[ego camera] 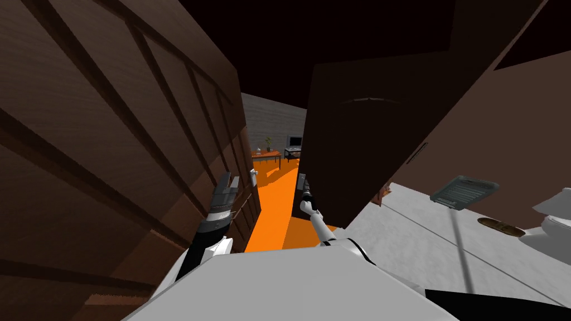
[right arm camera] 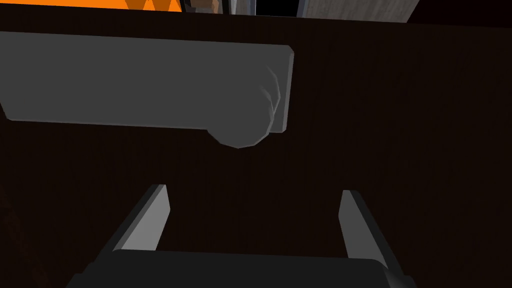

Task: Push the door open

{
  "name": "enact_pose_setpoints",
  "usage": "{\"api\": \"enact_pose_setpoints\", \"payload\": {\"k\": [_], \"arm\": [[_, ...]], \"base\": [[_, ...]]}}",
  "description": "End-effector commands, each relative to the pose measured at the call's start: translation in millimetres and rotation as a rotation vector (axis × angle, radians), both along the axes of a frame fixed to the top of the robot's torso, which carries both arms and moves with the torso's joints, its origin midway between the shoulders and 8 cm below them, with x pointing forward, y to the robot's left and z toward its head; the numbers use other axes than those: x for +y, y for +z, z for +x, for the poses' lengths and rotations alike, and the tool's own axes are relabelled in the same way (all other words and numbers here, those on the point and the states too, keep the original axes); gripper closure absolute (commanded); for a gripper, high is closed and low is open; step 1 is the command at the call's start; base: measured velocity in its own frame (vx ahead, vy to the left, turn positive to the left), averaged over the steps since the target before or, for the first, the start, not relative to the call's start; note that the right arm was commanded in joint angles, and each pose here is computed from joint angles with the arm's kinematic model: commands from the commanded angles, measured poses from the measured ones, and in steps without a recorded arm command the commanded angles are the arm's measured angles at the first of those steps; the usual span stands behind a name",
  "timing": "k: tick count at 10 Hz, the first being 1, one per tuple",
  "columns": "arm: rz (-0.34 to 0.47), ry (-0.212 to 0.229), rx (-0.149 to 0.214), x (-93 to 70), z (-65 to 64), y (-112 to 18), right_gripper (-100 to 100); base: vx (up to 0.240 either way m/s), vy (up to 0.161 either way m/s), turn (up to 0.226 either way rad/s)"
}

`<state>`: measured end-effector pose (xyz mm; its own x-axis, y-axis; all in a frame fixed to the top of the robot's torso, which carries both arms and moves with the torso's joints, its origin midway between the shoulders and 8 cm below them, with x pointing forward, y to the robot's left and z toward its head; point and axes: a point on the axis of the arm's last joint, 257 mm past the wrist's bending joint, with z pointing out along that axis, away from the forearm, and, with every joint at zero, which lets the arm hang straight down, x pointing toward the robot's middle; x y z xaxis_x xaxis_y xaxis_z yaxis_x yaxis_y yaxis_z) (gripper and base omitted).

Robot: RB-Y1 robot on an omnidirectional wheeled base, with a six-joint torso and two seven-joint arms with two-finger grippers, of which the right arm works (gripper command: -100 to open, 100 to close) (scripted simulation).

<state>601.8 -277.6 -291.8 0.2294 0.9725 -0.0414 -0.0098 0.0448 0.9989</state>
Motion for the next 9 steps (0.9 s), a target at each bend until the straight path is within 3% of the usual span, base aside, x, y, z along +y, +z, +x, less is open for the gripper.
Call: {"api": "enact_pose_setpoints", "payload": {"k": [1,4,5,6,9], "arm": [[0.0,-0.005,-0.002,-2.4,-1.7,0.2,-100],[0.025,-0.002,-0.001,9.0,-3.6,-3.6,-100],[0.017,-0.004,-0.001,5.3,-3.2,-2.1,-100],[0.017,-0.004,-0.001,5.3,-3.2,-2.1,100],[0.017,-0.004,-0.001,5.3,-3.2,-2.1,100]], "base": [[0.211,-0.073,0.036],[0.215,-0.064,0.03],[0.091,-0.018,0.011],[-0.012,0.001,-0.009],[-0.027,0.006,-0.001]]}}
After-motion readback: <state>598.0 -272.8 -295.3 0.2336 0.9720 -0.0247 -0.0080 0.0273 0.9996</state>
